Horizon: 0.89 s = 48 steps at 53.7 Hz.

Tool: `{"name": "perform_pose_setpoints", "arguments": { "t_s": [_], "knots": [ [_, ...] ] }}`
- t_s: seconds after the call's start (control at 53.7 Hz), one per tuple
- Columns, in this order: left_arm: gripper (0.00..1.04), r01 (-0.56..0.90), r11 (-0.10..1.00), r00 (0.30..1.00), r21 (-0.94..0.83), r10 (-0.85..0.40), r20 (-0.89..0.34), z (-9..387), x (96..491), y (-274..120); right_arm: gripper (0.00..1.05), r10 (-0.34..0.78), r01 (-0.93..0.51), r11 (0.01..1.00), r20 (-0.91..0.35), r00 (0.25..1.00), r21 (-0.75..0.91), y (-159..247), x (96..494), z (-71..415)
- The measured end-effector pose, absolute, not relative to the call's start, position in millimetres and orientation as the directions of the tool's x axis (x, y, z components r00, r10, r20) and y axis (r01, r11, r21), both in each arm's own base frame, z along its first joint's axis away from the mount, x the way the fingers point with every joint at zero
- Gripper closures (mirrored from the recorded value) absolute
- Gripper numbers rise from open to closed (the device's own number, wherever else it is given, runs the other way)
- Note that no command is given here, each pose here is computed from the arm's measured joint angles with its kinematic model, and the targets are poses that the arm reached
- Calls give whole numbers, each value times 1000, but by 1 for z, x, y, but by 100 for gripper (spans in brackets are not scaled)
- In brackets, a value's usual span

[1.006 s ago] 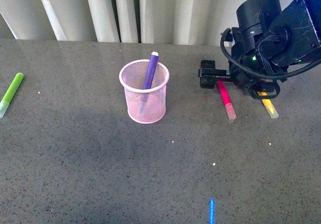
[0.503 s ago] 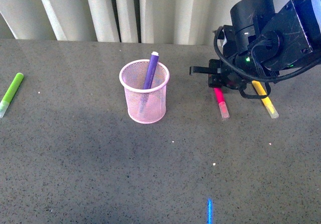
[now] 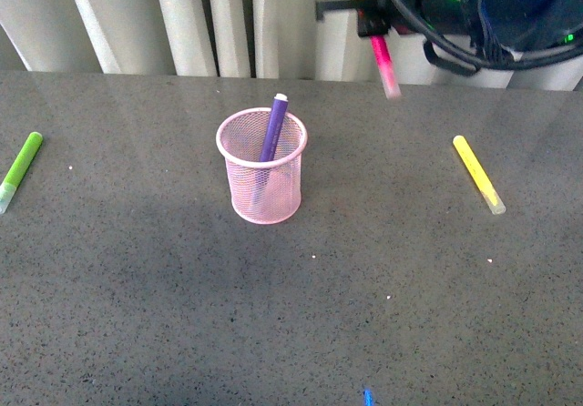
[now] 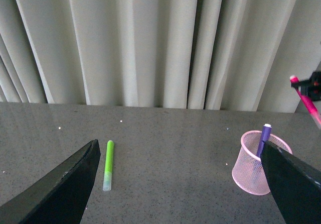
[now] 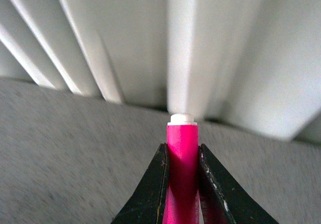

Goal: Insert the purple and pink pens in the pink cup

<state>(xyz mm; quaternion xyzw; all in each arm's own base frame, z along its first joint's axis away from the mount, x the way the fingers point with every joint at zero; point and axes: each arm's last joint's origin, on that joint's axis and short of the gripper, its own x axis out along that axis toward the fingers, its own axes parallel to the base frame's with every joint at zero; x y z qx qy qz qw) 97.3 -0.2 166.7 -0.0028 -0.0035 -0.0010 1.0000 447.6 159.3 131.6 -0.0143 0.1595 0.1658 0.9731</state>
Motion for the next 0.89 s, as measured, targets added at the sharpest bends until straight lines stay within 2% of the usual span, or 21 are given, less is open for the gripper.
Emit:
{"name": "perform_pose_setpoints", "arguments": {
  "t_s": [0.13, 0.224, 0.335, 0.894],
  "knots": [
    [7, 2, 1000, 1000, -6, -2, 7, 167, 97, 0, 93, 396, -411, 910, -187, 899, -52, 191, 439, 155],
    [7, 2, 1000, 1000, -6, -2, 7, 167, 97, 0, 93, 505, -512, 849, -82, 859, -132, 224, 424, 161],
    [7, 2, 1000, 1000, -6, -2, 7, 167, 97, 0, 93, 576, -575, 807, -32, 817, -132, 246, 412, 160],
    [7, 2, 1000, 1000, -6, -2, 7, 167, 97, 0, 93, 615, -617, 787, -98, 782, 15, 260, 396, 121]
  ]
}}
